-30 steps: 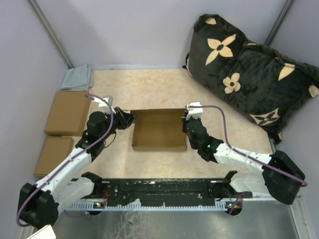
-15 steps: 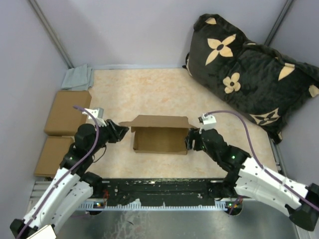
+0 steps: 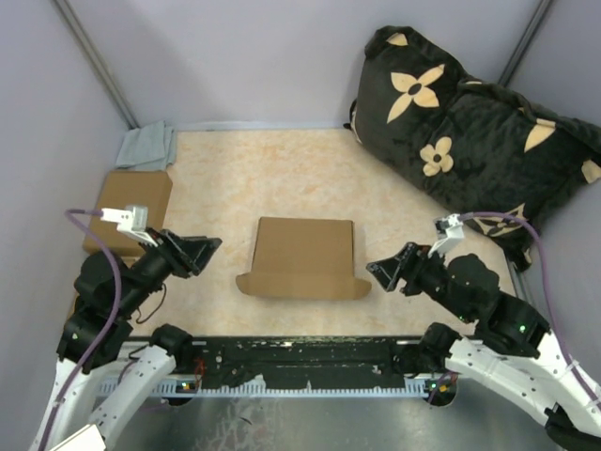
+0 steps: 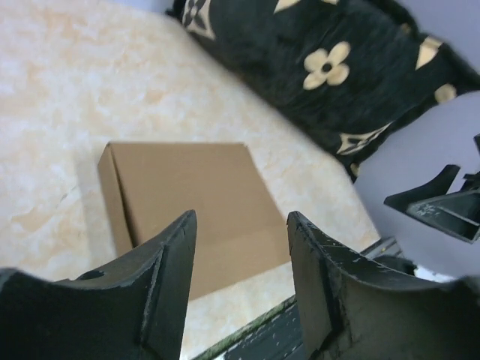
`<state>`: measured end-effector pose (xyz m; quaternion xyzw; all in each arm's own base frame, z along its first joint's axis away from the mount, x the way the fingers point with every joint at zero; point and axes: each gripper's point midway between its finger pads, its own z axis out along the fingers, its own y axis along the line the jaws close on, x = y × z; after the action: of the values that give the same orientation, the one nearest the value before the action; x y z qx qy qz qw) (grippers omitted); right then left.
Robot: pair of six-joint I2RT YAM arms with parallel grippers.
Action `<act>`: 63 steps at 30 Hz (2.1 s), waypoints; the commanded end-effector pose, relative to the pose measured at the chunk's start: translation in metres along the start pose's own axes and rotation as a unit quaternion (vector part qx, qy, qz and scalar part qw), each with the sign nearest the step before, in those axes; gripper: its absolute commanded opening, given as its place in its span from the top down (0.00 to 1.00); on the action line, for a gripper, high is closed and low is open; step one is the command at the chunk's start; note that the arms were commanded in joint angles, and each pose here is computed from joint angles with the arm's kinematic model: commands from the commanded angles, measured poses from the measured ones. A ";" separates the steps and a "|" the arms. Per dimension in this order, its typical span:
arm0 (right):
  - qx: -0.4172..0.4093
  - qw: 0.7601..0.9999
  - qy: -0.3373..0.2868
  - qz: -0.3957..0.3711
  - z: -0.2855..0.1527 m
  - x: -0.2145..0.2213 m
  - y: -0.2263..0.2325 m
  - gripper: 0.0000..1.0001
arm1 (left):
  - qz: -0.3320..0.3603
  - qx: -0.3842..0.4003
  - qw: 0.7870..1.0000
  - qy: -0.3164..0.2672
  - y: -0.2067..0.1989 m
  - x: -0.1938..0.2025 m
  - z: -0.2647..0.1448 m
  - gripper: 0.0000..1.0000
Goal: Fold the paper box
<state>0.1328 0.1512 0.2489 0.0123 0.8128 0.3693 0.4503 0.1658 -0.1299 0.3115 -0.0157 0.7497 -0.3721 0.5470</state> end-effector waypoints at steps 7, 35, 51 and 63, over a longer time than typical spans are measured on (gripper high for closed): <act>0.159 0.982 -0.063 -0.075 0.074 -0.071 0.001 0.01 | 0.022 -0.063 0.990 0.124 0.036 0.026 0.118 0.35; 0.182 0.962 0.200 -0.046 0.196 0.085 -0.133 0.22 | -0.023 -0.130 0.960 0.246 0.139 0.179 0.154 0.34; 0.200 0.962 0.164 -0.084 0.288 0.024 -0.126 0.22 | -0.010 -0.141 0.970 0.197 0.136 0.132 0.238 0.35; 0.259 0.955 0.097 -0.110 0.282 -0.060 -0.120 0.03 | 0.027 -0.210 0.962 0.171 0.143 0.076 0.249 0.03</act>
<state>0.4022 0.2252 0.0797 -0.0048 0.9313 0.1278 0.3411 0.3864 -0.1961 0.0888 -0.0551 0.9124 -0.1899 0.3583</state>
